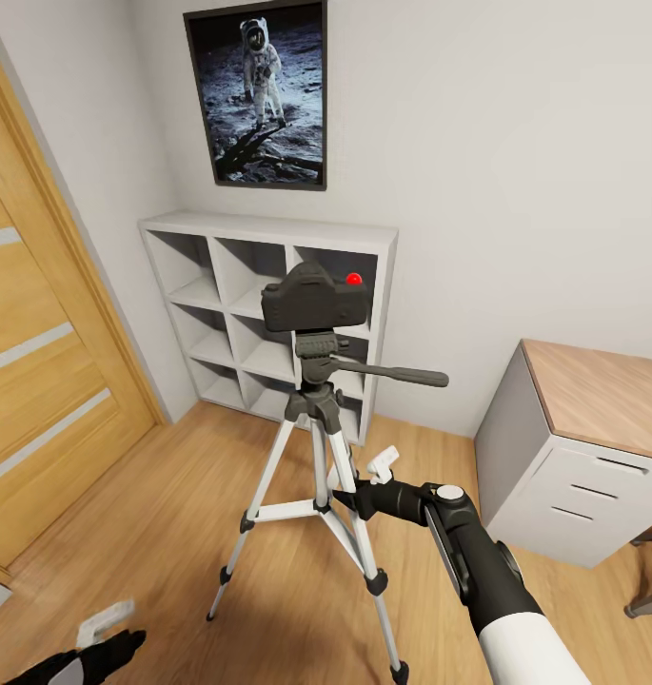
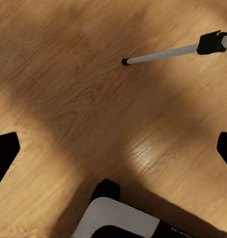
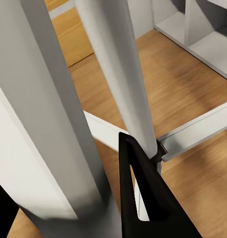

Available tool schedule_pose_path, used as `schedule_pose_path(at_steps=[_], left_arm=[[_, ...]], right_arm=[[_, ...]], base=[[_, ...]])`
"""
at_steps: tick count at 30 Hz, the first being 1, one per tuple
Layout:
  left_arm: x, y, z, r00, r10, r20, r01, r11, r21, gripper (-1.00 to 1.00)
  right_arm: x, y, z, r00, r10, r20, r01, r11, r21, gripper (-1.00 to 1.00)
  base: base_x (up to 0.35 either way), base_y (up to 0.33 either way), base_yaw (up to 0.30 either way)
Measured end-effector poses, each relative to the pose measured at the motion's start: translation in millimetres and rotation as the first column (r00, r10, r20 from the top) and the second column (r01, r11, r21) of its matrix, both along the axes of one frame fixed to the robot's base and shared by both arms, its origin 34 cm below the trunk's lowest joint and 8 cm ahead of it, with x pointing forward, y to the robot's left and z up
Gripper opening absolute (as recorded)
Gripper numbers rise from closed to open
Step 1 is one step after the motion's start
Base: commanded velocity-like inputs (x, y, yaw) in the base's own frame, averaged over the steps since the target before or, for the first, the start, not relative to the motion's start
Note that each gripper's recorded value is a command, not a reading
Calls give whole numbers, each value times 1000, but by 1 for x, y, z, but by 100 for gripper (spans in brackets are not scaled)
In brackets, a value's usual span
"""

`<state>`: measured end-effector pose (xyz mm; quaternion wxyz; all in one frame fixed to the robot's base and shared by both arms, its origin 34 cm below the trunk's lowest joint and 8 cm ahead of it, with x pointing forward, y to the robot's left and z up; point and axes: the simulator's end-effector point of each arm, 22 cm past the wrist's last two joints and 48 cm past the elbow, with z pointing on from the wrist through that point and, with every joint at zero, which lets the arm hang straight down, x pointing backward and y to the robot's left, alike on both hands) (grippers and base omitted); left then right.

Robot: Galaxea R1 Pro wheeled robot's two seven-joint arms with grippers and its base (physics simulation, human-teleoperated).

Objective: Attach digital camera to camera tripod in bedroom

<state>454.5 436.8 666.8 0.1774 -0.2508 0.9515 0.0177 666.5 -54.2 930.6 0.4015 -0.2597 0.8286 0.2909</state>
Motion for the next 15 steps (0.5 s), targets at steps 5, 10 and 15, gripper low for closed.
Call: schedule_pose_path(at_steps=[5, 10, 15], left_arm=[[-39, -1, -11, 982, 109, -156, -77, 978, 195, 100], [-62, -1, -10, 960, 165, -226, -94, 950, 296, 100], [-73, -35, -20, 956, 147, -252, -78, 962, 263, 100]], right_arm=[[0, 0, 0, 1000, 0, 0, 0, 1000, 0, -100], [0, 0, 0, 1000, 0, 0, 0, 1000, 0, -100], [0, 0, 0, 1000, -1, -1, 1, 1000, 0, -100]], base=[[0, 0, 0], [0, 0, 0], [0, 0, 0]])
